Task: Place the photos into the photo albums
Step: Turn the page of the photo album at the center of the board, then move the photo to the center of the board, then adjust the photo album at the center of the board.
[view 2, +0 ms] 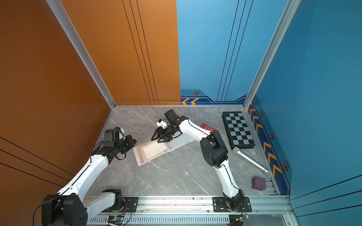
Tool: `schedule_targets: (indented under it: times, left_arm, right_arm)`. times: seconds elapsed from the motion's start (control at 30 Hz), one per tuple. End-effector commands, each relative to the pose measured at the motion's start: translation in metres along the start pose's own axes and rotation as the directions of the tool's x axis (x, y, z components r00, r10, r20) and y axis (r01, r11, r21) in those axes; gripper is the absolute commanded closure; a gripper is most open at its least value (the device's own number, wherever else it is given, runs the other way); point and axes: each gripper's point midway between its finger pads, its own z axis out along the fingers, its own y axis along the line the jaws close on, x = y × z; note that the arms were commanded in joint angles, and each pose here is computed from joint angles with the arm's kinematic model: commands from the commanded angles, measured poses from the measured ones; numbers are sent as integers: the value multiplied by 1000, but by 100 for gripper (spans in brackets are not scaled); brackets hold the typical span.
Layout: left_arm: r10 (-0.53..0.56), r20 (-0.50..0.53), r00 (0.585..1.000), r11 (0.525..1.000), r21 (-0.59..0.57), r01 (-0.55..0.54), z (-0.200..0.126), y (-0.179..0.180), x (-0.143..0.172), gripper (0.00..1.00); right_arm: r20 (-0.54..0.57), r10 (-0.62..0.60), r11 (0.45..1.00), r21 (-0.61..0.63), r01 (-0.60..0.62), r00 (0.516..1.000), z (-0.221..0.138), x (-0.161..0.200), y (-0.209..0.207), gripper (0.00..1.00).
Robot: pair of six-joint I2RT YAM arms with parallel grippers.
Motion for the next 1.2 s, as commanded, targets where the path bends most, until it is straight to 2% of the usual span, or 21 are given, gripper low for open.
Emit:
schedule_targets:
  times: [0.0, 0.2, 0.4, 0.6, 0.77, 0.9, 1.17]
  left_arm:
    - [85, -64, 994, 996, 32, -83, 9, -22, 14, 97]
    - [222, -155, 963, 974, 85, -211, 39, -66, 52, 97]
    - [348, -253, 903, 935, 167, -313, 75, -117, 92, 96]
    - [455, -332, 826, 884, 284, -373, 103, -170, 135, 96]
    - [468, -399, 789, 879, 305, -367, 122, -178, 163, 95]
    - [475, -427, 769, 877, 304, -372, 131, -179, 178, 95]
    - [464, -448, 764, 884, 289, -368, 138, -172, 184, 95]
  right_arm:
    - [164, 32, 993, 106, -50, 986, -60, -24, -39, 41]
    - [362, 141, 956, 192, -222, 921, -143, -32, -124, 41]
    - [514, 224, 878, 263, -401, 828, -211, -20, -208, 41]
    - [603, 291, 784, 294, -546, 743, -255, 3, -265, 41]
    - [658, 319, 716, 304, -628, 682, -283, 18, -299, 40]
    - [664, 316, 705, 315, -636, 678, -288, 15, -309, 40]
    - [566, 362, 741, 307, -597, 741, -243, 9, -307, 40]
